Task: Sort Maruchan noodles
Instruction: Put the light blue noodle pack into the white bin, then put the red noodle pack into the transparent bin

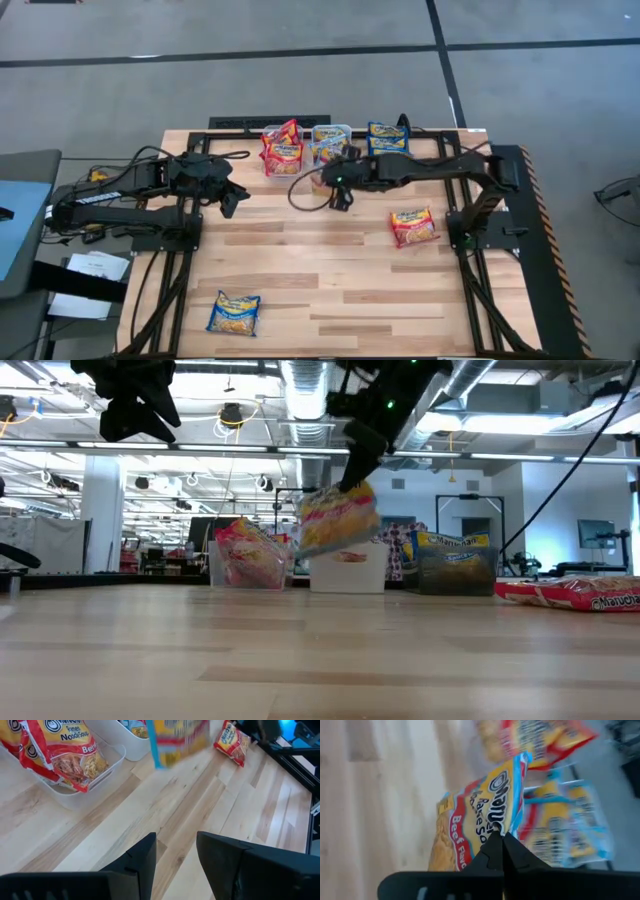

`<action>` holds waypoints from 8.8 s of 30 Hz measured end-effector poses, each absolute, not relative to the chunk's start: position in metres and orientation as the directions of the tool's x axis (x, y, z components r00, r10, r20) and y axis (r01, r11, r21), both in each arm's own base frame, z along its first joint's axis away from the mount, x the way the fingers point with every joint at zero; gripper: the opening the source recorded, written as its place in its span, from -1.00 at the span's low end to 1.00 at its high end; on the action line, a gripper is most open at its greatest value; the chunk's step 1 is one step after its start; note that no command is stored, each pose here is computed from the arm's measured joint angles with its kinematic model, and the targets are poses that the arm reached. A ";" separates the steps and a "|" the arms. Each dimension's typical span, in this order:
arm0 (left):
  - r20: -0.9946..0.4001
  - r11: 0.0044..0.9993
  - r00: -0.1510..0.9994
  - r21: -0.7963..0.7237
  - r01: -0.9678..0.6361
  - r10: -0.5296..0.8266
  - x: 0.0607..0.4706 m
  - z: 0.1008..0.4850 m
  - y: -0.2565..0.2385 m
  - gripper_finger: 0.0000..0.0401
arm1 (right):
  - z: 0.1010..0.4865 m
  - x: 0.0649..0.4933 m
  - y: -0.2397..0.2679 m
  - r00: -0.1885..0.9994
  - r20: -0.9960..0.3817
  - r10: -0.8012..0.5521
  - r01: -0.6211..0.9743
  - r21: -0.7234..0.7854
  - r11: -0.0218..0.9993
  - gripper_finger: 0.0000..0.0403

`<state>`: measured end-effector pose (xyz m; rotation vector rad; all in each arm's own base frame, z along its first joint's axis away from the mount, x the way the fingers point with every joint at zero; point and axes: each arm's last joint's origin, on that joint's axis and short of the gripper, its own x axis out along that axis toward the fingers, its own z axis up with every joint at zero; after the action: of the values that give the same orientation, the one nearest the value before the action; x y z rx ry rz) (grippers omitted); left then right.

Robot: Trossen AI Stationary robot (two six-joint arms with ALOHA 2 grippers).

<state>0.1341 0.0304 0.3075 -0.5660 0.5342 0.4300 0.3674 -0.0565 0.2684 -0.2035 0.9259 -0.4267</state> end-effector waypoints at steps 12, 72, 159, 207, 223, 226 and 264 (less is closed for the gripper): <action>-0.581 0.764 0.780 -0.386 -0.517 0.234 0.134 0.307 0.030 -0.36 | 0.294 0.343 -0.100 0.502 -0.686 -0.528 0.227 -0.484 0.845 -0.99; -0.585 0.772 0.777 -0.374 -0.513 0.233 0.134 0.307 0.030 -0.36 | 0.261 0.339 -0.128 0.465 -0.854 -0.231 0.305 -0.090 0.948 -0.13; -0.592 0.767 0.738 -0.292 -0.572 0.324 0.132 0.306 0.033 -0.36 | 0.249 0.349 -0.175 0.519 -0.761 -0.389 0.471 -0.125 0.873 -0.13; -0.606 0.764 0.729 -0.292 -0.576 0.318 0.131 0.305 0.032 -0.36 | 0.282 0.204 -0.046 0.140 -0.978 -0.155 0.558 -0.052 0.828 -0.13; -0.611 0.777 0.753 -0.341 -0.529 0.245 0.131 0.305 0.030 -0.36 | 0.277 0.182 -0.010 0.047 -0.996 -0.073 0.489 -0.040 0.871 0.18; -0.612 0.774 0.755 -0.351 -0.527 0.236 0.131 0.305 0.030 -0.36 | 0.275 0.183 -0.005 0.024 -0.997 -0.070 0.487 -0.049 0.872 0.23; -0.609 0.783 0.762 -0.356 -0.511 0.221 0.132 0.305 0.030 -0.36 | 0.164 0.176 0.005 -0.124 -0.992 -0.002 0.516 -0.066 0.854 0.24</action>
<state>0.1318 0.0296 0.3048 -0.5376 0.5771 0.4192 0.1762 0.0053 0.1645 0.4063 1.6475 -0.4637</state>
